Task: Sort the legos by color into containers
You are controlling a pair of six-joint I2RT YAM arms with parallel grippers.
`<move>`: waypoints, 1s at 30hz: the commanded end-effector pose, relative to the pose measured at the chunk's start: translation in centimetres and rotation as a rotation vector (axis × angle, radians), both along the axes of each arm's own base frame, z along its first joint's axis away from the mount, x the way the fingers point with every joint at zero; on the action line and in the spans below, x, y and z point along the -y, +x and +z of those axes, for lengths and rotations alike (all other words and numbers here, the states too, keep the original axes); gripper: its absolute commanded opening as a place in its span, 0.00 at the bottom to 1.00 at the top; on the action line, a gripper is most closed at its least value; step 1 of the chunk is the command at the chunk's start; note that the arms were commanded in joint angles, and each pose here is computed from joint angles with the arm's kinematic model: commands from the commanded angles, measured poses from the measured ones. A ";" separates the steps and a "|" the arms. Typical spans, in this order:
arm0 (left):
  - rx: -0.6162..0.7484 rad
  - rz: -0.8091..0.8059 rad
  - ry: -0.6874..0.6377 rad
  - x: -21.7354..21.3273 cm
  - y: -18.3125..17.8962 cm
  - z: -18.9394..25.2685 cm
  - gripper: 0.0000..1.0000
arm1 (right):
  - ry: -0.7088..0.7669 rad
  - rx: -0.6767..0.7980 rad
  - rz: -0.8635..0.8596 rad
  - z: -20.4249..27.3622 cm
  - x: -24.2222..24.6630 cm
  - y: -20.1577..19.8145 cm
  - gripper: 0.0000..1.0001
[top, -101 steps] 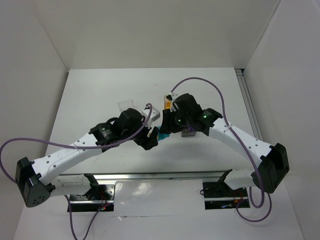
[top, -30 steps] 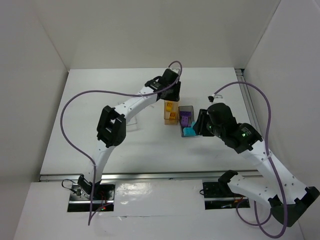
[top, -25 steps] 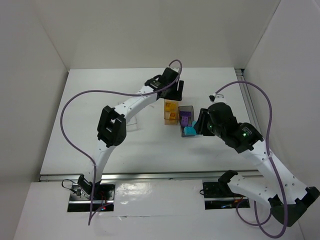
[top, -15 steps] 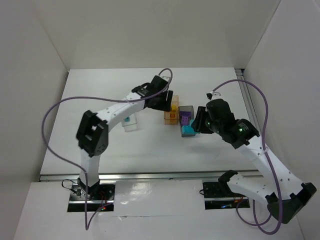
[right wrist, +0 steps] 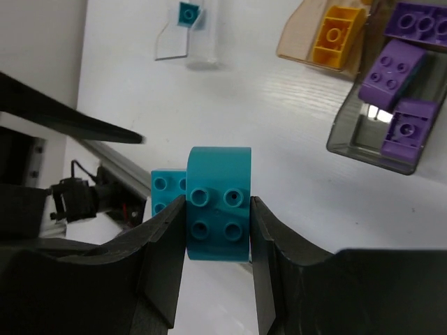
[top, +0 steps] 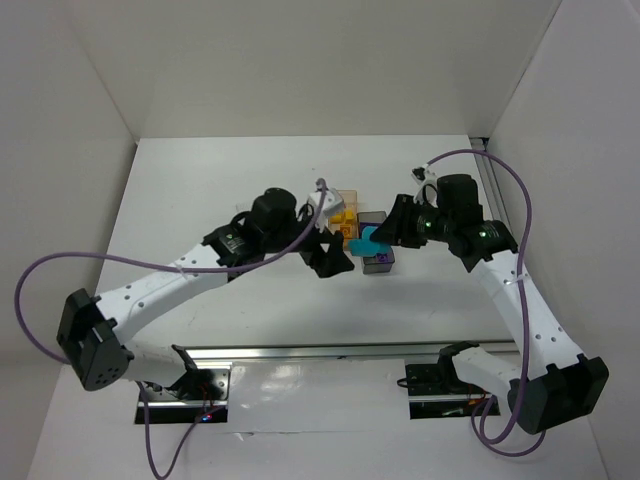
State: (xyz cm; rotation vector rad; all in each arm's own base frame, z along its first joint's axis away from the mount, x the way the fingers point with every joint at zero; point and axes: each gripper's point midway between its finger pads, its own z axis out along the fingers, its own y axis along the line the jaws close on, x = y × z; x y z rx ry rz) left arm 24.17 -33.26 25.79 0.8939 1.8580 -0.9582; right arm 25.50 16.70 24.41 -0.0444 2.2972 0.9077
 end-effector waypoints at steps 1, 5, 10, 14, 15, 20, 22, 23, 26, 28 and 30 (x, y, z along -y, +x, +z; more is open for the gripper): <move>0.074 -0.082 0.051 2.5 -0.3 -0.7 0.91 | 0.080 0.088 0.117 2.7 -1.7 -0.1 0.30; 0.084 -0.057 0.097 3.7 0.3 -1.6 0.92 | 0.092 0.086 0.133 2.8 -1.9 -0.3 0.30; 0.107 -0.051 0.090 4.1 0.8 -1.5 0.88 | 0.103 0.083 0.149 2.9 -2.1 -0.6 0.30; 0.124 -0.026 0.071 3.9 1.0 -0.8 0.87 | 0.101 0.079 0.161 2.7 -2.2 -0.6 0.30; 0.137 -0.024 0.056 3.8 1.0 -0.3 0.87 | 0.101 0.079 0.161 2.7 -2.2 -0.6 0.30; 0.146 -0.002 0.045 3.7 1.3 0.2 0.83 | 0.101 0.079 0.161 2.7 -2.2 -0.6 0.30; 0.147 -0.019 0.032 3.9 1.0 0.7 0.79 | 0.102 0.078 0.170 2.7 -2.4 -0.7 0.30; 0.152 -0.035 0.031 4.0 0.8 0.7 0.75 | 0.102 0.078 0.170 2.7 -2.4 -0.7 0.30; 0.144 -0.066 0.021 4.2 0.3 0.8 0.70 | 0.102 0.078 0.170 2.7 -2.4 -0.7 0.30; 0.154 -0.074 0.005 4.4 0.3 1.4 0.63 | 0.100 0.068 0.170 2.3 -2.4 -0.8 0.30; 0.141 -0.079 -0.011 4.6 0.1 1.9 0.59 | 0.100 0.068 0.170 2.3 -2.4 -0.8 0.30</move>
